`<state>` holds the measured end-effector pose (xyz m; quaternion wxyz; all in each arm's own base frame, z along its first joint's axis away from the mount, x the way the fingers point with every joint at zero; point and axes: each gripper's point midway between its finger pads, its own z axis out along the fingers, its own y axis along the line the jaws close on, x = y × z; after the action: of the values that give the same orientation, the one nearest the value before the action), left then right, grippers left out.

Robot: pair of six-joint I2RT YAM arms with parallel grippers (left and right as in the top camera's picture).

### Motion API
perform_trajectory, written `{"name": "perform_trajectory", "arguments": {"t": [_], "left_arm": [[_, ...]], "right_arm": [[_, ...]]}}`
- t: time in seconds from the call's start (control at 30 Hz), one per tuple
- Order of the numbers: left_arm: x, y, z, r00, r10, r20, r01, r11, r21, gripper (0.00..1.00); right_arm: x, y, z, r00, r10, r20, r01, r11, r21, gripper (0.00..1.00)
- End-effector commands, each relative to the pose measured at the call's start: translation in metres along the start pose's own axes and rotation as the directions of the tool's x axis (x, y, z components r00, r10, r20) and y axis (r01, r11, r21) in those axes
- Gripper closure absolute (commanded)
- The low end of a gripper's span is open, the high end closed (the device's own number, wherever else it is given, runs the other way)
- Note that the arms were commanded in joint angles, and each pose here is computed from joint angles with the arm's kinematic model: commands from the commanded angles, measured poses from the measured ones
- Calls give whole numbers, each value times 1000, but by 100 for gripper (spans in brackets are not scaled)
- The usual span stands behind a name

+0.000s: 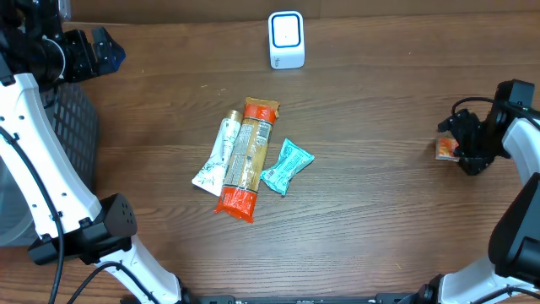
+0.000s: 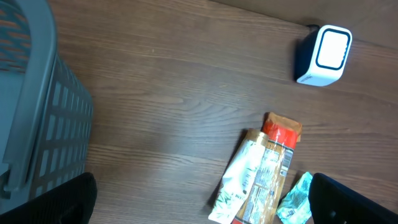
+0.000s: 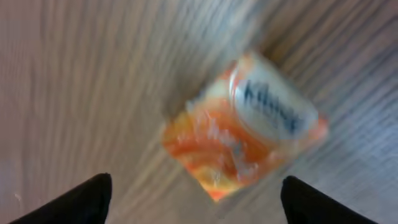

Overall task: Scan the item barcode
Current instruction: 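Carry the Kleenex pack to the right table edge and release it, then reach the right gripper to the mint-green wipes pack and grasp it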

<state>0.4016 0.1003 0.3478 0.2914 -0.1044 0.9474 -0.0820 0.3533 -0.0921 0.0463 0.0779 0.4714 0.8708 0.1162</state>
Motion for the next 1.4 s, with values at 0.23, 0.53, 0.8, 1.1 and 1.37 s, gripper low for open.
{"name": "perform_trajectory", "arguments": {"t": [0.23, 0.53, 0.8, 1.1, 1.37], "left_arm": [[0, -4, 1, 1000, 25, -3, -25, 1000, 12, 0], [0, -4, 1, 1000, 25, -3, -24, 1000, 11, 0], [0, -4, 1, 1000, 25, -3, -24, 1000, 11, 1], [0, -4, 1, 1000, 25, -3, -25, 1000, 12, 1], [0, -4, 1, 1000, 25, -3, -24, 1000, 11, 0]], "right_arm": [[40, 110, -95, 898, -440, -31, 393, 831, -394, 0], [175, 161, -36, 719, -675, -168, 540, 694, -476, 9], [258, 202, 0, 635, -773, 15, 717, 581, -386, 30], [277, 208, 21, 95, -972, 215, 933, 12, -360, 21], [286, 181, 55, -35, -997, 65, 865, -62, -497, 22]]}}
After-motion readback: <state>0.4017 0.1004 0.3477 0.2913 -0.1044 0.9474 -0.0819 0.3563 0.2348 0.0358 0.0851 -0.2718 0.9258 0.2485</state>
